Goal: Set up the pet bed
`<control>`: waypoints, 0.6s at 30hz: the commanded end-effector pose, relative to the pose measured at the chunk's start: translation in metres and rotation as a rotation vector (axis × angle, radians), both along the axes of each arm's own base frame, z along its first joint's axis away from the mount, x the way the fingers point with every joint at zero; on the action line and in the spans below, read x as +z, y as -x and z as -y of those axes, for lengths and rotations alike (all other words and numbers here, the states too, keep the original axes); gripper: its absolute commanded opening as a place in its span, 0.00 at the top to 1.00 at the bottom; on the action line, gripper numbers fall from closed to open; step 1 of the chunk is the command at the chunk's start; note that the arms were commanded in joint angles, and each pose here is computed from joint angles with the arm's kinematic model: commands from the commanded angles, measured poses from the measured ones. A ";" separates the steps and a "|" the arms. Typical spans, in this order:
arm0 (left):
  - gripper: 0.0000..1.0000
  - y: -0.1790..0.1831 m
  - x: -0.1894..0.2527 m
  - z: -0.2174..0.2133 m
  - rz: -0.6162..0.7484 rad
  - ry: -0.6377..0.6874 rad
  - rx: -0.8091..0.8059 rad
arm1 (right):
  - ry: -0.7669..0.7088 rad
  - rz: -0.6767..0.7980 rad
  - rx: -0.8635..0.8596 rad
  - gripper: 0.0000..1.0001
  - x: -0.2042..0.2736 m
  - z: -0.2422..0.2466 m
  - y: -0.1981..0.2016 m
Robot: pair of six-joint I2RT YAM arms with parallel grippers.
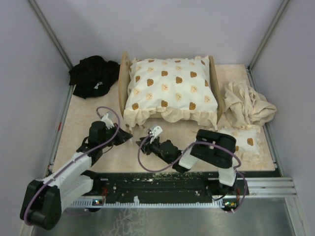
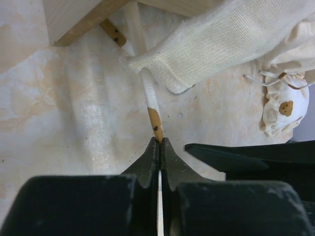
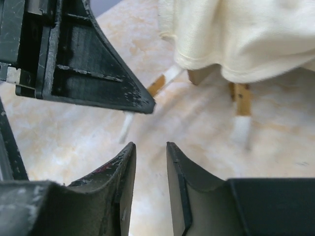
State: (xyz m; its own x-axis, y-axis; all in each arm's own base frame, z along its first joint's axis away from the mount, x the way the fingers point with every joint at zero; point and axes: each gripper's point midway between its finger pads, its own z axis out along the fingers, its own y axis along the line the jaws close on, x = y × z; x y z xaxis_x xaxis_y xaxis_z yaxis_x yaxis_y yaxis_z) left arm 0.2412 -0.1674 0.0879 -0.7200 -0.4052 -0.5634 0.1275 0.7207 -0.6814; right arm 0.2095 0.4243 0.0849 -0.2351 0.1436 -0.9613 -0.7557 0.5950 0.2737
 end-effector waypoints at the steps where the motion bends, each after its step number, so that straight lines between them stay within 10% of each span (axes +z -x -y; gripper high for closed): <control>1: 1.00 0.000 -0.006 -0.009 0.025 -0.034 0.030 | 0.012 0.062 -0.115 0.66 0.042 0.029 -0.014; 18: 1.00 -0.002 -0.019 -0.016 0.013 -0.072 0.063 | 0.130 0.066 -0.189 0.48 0.007 0.034 -0.079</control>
State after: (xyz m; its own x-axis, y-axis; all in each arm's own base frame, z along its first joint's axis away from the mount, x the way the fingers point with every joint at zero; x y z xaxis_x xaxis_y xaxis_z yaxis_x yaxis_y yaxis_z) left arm 0.2403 -0.1544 0.0680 -0.7066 -0.4065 -0.5792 0.0822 0.7658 -0.6378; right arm 0.2762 0.3696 0.0761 -0.1846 -0.0220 -0.9826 -0.6179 0.7801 0.0986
